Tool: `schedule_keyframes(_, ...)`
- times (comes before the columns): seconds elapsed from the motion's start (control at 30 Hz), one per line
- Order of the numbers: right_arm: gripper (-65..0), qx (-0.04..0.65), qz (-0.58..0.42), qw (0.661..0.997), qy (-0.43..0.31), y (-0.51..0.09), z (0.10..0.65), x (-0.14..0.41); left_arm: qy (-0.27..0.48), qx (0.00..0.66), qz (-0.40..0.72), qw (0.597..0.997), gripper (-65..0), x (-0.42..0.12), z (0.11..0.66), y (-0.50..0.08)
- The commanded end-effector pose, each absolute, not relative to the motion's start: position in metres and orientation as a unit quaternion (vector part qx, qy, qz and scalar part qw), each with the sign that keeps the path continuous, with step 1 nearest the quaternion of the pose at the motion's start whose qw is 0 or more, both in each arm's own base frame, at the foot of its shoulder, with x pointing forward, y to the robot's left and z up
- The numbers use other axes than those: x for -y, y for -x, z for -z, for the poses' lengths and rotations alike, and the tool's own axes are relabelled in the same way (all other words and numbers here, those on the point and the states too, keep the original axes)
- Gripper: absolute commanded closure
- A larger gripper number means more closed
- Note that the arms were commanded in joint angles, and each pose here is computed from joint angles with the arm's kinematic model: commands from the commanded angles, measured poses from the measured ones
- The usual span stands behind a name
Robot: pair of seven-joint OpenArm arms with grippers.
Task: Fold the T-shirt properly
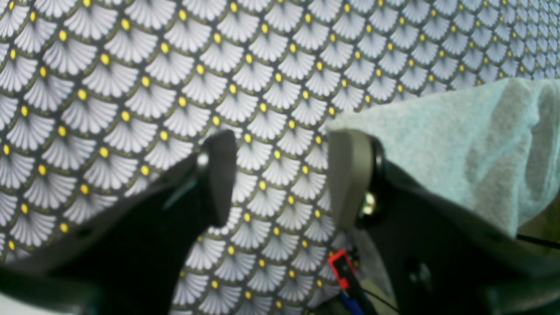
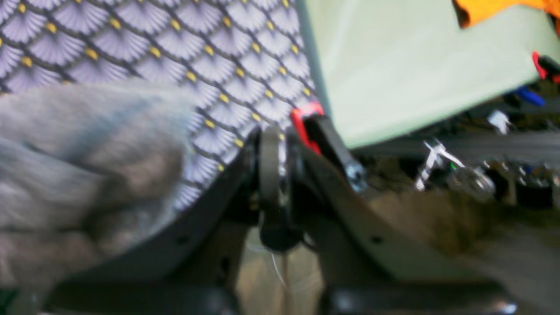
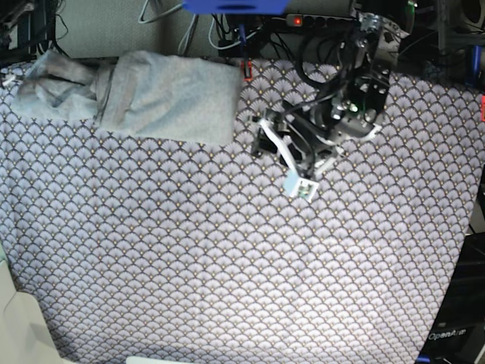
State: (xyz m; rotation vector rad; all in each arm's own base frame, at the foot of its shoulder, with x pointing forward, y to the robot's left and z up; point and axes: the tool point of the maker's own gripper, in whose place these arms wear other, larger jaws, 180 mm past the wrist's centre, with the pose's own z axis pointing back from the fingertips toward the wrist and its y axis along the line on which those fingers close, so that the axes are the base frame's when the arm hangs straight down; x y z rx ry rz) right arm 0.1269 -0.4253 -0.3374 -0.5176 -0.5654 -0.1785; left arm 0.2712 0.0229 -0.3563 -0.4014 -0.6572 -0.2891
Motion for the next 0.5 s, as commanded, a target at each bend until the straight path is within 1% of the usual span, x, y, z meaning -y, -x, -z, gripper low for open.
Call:
schedule_keyframes(0.0, -9.1, 0.293, 0.084, 0.916, 0.26, -0.134, 0.323, 0.432, 0.2, 0.339, 0.141, 0.908, -32.8, -0.021, 0.346, -0.278)
schedule_keyframes(0.13, -27.9, 0.262, 0.076, 0.929, 0.249, -0.134, 0.321, 0.435, 0.2, 0.34, 0.141, 0.908, -32.8, -0.021, 0.345, -0.279)
schedule_keyframes(0.17, -31.5, 0.251, 0.075, 0.934, 0.245, -0.128, 0.322, 0.436, 0.2, 0.34, 0.142, 0.908, -32.8, -0.021, 0.345, -0.28)
schedule_keyframes(0.23, -36.5, 0.247, 0.069, 0.939, 0.227, -0.125, 0.321, 0.433, 0.2, 0.34, 0.142, 0.908, -32.8, -0.021, 0.345, -0.28)
schedule_keyframes(0.3, -38.6, 0.254, 0.062, 0.945, 0.195, -0.123, 0.317, 0.428, 0.2, 0.34, 0.142, 0.908, -32.8, -0.021, 0.345, -0.28)
schedule_keyframes(0.47, -38.8, 0.279, 0.038, 0.955, 0.092, -0.124, 0.314, 0.405, 0.199, 0.342, 0.141, 0.907, -32.8, -0.021, 0.344, -0.281)
